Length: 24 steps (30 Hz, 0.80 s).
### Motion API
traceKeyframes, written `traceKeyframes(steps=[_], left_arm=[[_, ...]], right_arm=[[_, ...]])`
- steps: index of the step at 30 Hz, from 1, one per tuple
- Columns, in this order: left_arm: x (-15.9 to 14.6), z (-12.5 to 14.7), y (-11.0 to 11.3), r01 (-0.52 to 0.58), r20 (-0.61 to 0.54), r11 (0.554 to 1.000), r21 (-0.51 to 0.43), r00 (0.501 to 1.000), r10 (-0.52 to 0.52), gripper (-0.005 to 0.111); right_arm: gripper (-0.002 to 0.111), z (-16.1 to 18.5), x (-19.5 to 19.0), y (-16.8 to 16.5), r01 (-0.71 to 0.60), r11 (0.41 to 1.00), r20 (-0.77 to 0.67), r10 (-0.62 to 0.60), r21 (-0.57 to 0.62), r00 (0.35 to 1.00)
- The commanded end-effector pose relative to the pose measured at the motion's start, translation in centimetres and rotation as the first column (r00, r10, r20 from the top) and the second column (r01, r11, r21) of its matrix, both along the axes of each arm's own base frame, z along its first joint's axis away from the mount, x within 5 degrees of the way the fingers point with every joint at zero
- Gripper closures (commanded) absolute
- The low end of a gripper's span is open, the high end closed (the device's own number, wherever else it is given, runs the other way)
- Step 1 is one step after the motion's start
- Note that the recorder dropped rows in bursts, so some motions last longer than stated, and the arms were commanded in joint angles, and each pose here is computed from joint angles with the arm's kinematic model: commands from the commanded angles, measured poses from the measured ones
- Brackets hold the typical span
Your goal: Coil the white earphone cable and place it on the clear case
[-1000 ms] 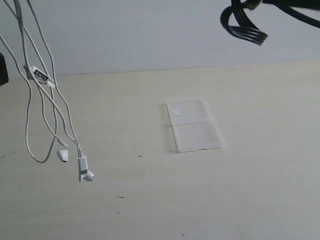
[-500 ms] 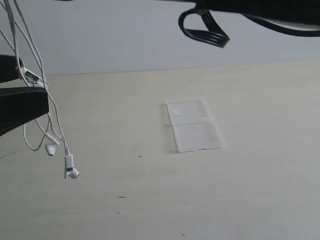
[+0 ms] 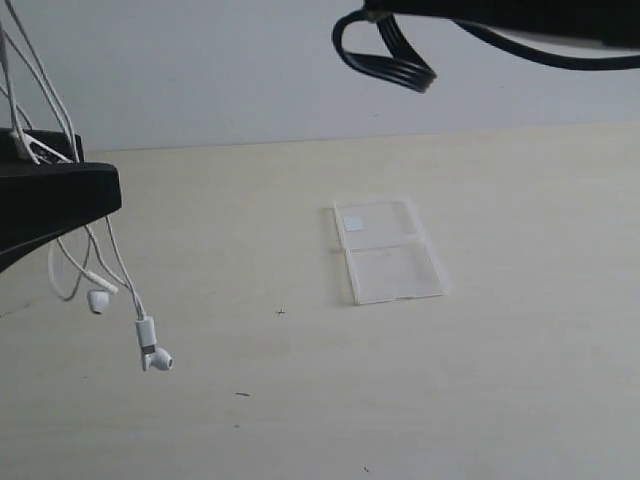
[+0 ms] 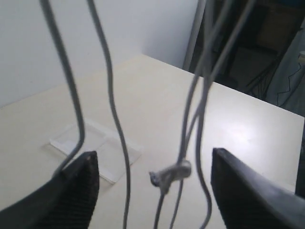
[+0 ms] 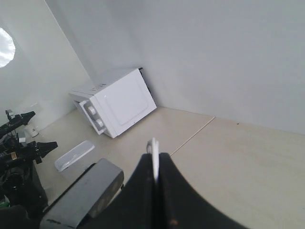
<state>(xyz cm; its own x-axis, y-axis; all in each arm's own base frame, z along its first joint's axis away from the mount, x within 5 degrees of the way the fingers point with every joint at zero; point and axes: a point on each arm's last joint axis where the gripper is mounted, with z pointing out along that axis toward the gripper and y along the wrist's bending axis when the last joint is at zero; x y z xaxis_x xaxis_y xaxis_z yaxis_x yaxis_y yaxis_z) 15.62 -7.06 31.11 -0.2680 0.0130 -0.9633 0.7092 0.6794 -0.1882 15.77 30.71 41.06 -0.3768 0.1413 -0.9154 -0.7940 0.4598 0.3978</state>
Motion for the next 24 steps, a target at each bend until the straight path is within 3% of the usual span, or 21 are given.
traceKeyframes(steps=[1,8,13,18,24], left_arm=[[0.1,-0.1,-0.1,0.001,-0.008,1.0,-0.014,1.0,-0.002,0.042],[-1.2,-0.1,-0.6,0.118,-0.023,0.993,0.009,0.993,-0.118,0.033],[-2.3,-0.1,-0.4,0.099,-0.053,0.994,0.047,0.994,-0.096,0.025],[-3.7,0.5,-0.2,0.077,-0.027,0.995,0.063,0.997,-0.075,0.025],[-4.5,0.8,0.7,-0.044,0.011,0.991,0.124,0.999,0.043,0.025]], right_arm=[[0.108,0.4,-0.1,0.1,-0.012,1.0,0.013,0.012,0.007,1.0],[0.108,0.3,0.2,-0.1,0.025,1.0,0.011,-0.025,0.0,1.0],[0.108,0.3,0.3,-0.2,0.037,0.999,0.015,-0.037,-0.004,0.999],[0.108,0.3,0.4,-0.2,0.047,0.999,0.029,-0.047,-0.014,0.998],[0.108,0.3,0.4,-0.2,0.044,0.999,0.032,-0.043,-0.015,0.999]])
